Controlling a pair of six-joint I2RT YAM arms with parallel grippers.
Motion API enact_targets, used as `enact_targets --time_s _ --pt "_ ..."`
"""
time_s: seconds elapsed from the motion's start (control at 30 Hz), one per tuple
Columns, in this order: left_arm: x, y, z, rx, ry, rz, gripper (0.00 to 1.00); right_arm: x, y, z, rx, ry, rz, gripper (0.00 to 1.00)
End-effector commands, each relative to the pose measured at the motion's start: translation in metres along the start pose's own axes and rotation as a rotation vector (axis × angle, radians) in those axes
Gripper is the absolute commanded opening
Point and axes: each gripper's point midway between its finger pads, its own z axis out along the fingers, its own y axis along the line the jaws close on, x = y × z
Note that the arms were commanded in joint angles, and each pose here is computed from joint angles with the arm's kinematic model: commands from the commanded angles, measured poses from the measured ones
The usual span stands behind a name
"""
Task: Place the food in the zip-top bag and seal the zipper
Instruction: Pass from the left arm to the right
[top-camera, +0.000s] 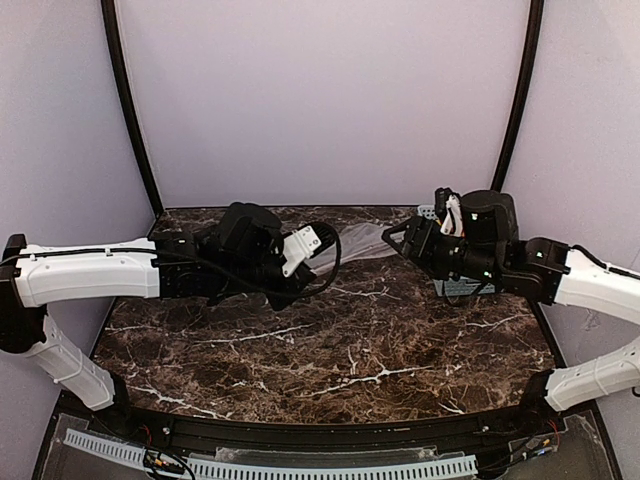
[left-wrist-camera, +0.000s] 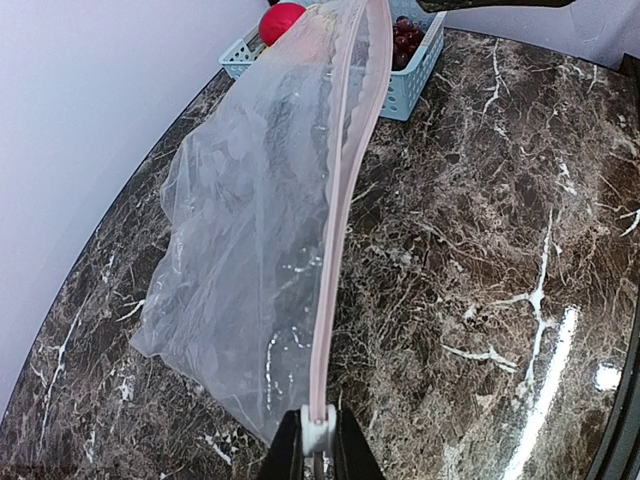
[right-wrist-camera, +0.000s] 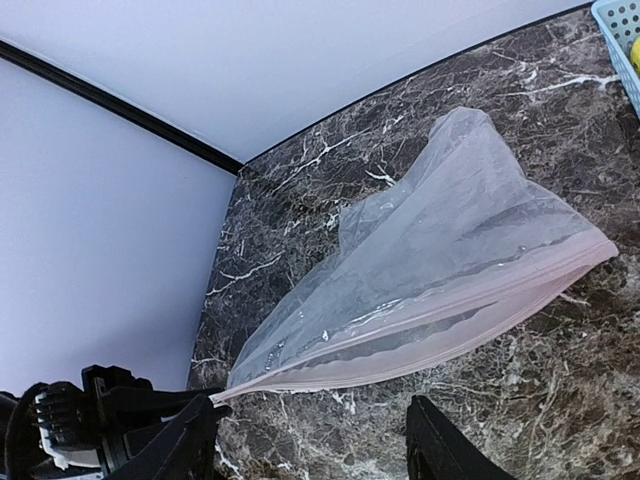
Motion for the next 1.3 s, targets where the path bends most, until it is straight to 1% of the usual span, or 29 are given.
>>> enact_targets --time_s 0.0,0.07,0.3,0.7,0.93,1.13,1.27 --pt "-0.009 0.002 -0.011 0.001 -0.043 -0.049 0.01 0.004 -0.016 0.002 0.04 -0.011 0.024 0.56" --pt "-0.008 0.002 -0.011 0.005 -0.042 -0.052 0.01 0.006 -0.017 0.007 0.045 0.002 0.03 0.53" --pt "-0.007 0.002 -0.014 0.003 -0.046 -0.054 0.01 -0.003 -0.023 0.017 0.035 -0.001 0.059 0.56" --pt "-0.007 0.0 -0.013 0.011 -0.046 -0.053 0.01 -0.014 -0.033 0.029 0.047 -0.009 0.057 0.53" --pt "-0.005 -0.002 -0.011 0.025 -0.042 -0.055 0.01 -0.017 -0.035 0.036 0.058 -0.006 0.041 0.44" --pt "-0.005 0.0 -0.011 0.015 -0.041 -0.06 0.01 -0.017 -0.034 0.041 0.056 0.003 0.037 0.42" --pt "-0.005 0.0 -0.011 0.013 -0.039 -0.067 0.01 -0.014 -0.037 0.043 0.057 0.01 0.048 0.42"
